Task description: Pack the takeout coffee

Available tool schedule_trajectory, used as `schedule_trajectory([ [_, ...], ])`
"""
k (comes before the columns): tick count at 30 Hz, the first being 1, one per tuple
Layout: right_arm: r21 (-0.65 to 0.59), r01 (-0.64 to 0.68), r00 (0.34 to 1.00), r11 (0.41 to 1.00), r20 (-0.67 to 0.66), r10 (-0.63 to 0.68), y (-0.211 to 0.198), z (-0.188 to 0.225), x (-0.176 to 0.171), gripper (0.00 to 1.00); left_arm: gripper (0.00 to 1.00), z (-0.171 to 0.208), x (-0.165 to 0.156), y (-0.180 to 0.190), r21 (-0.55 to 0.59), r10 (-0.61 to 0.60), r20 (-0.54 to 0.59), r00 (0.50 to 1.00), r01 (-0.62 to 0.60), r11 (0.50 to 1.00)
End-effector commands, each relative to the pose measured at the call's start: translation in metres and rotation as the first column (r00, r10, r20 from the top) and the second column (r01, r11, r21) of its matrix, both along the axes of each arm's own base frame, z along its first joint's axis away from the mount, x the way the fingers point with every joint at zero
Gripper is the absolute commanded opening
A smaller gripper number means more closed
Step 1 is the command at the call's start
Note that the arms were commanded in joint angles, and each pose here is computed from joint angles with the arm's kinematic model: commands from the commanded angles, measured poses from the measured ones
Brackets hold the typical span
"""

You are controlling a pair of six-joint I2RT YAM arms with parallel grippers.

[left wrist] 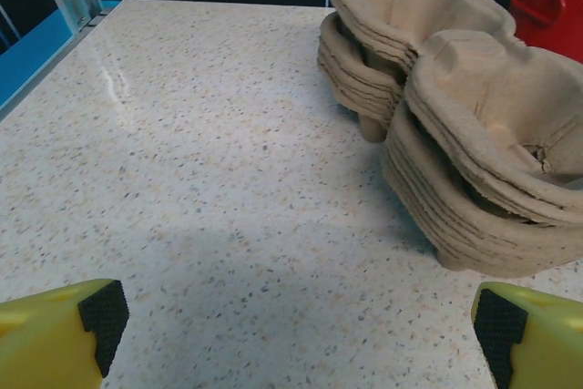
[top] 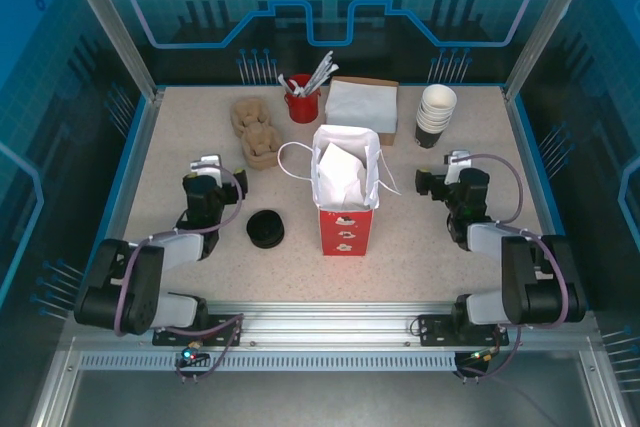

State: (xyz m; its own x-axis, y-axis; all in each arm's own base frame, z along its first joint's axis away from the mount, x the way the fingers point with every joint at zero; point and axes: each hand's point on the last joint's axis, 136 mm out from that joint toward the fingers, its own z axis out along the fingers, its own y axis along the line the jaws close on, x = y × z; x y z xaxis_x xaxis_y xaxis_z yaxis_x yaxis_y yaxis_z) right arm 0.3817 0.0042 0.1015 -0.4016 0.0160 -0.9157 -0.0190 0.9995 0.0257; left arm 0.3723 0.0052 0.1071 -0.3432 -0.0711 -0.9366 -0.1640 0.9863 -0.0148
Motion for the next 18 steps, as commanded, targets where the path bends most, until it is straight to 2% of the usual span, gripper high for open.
schedule_trajectory([
  [1, -0.025, -0.053, 0.996, 0.998, 0.067, 0.055, 0.010, 0.007, 0.005, 1.00, 0.99, 0.010, 0.012, -0.004, 0.024, -0.046, 0.055, 0.997, 0.045, 0.999],
  [7, -0.061, -0.113, 0.993, 0.992, 0.019, 0.114, 0.025, -0.007, 0.015, 1.00, 0.99, -0.002, 0.023, -0.007, 0.003, -0.069, 0.041, 0.997, 0.068, 0.998],
  [11, -0.076, -0.112, 0.993, 0.991, 0.012, 0.113, 0.027, -0.008, 0.015, 1.00, 0.99, -0.011, 0.025, 0.001, -0.048, -0.060, 0.021, 0.998, 0.061, 0.997],
  [18, -0.076, -0.113, 0.993, 0.991, 0.012, 0.114, 0.027, -0.008, 0.015, 1.00, 0.99, -0.012, 0.024, 0.003, -0.050, -0.059, 0.034, 0.998, 0.061, 0.997],
])
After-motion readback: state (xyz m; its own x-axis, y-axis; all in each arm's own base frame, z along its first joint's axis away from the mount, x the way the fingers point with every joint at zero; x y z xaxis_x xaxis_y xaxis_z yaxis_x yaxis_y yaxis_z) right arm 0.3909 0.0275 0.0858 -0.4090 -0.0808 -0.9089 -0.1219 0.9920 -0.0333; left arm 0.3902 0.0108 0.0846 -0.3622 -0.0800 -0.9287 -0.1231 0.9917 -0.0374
